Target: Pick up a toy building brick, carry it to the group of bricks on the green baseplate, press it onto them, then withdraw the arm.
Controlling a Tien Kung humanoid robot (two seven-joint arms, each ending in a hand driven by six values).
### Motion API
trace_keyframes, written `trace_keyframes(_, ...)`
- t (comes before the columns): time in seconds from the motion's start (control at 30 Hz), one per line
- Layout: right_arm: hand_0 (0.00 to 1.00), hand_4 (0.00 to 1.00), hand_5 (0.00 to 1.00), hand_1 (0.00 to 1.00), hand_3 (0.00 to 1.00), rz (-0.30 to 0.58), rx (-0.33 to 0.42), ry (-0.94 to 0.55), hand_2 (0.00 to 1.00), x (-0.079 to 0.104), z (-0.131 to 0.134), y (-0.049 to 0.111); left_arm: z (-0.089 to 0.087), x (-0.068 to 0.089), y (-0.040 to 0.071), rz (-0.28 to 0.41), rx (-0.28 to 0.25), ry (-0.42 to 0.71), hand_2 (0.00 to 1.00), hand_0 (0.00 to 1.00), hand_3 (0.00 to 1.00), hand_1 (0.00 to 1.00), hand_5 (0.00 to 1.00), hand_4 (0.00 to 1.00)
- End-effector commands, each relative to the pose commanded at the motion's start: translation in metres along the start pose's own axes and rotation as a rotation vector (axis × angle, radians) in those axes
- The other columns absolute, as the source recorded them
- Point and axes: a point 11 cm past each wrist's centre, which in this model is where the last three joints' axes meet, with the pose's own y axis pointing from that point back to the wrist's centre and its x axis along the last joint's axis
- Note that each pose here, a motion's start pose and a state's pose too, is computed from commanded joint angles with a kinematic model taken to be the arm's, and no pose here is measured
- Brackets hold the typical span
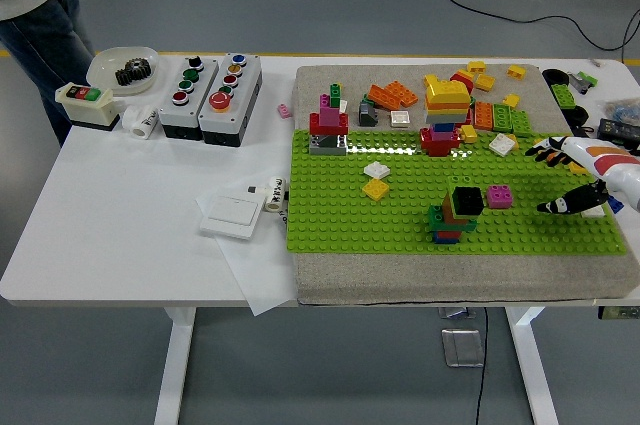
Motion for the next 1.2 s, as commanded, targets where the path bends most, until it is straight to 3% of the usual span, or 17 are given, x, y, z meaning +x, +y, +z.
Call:
trace_keyframes(0.27,0.612,0.946,0.162,0.601,0.624,-0.041,0.020,0.032,0.633,-0.006,-0.012,-0.012,0.000,0.001,0.000,0.002,0.002,-0.002,0.637,0.496,0.604,0.571,0.721,0.640)
trace_keyframes(0.73,0.607,0.940,0.181,0.599,0.614,-0.096,0.045,0.031,0.630,-0.016,-0.028,-0.025,0.001,0.001,0.000,0.001,0.001,-0.005,0.640,0.495,0.603,0.575,0.720,0.640)
trace_keyframes(1.2,0.592,0.916,0.217,0.593,0.603,-0.098,0.006,-0.018,0.614,-0.019,-0.023,-0.031,0.005,0.002,0.001,0.003,-0.009,-0.002,0.637,0.496,0.604,0.571,0.718,0.639)
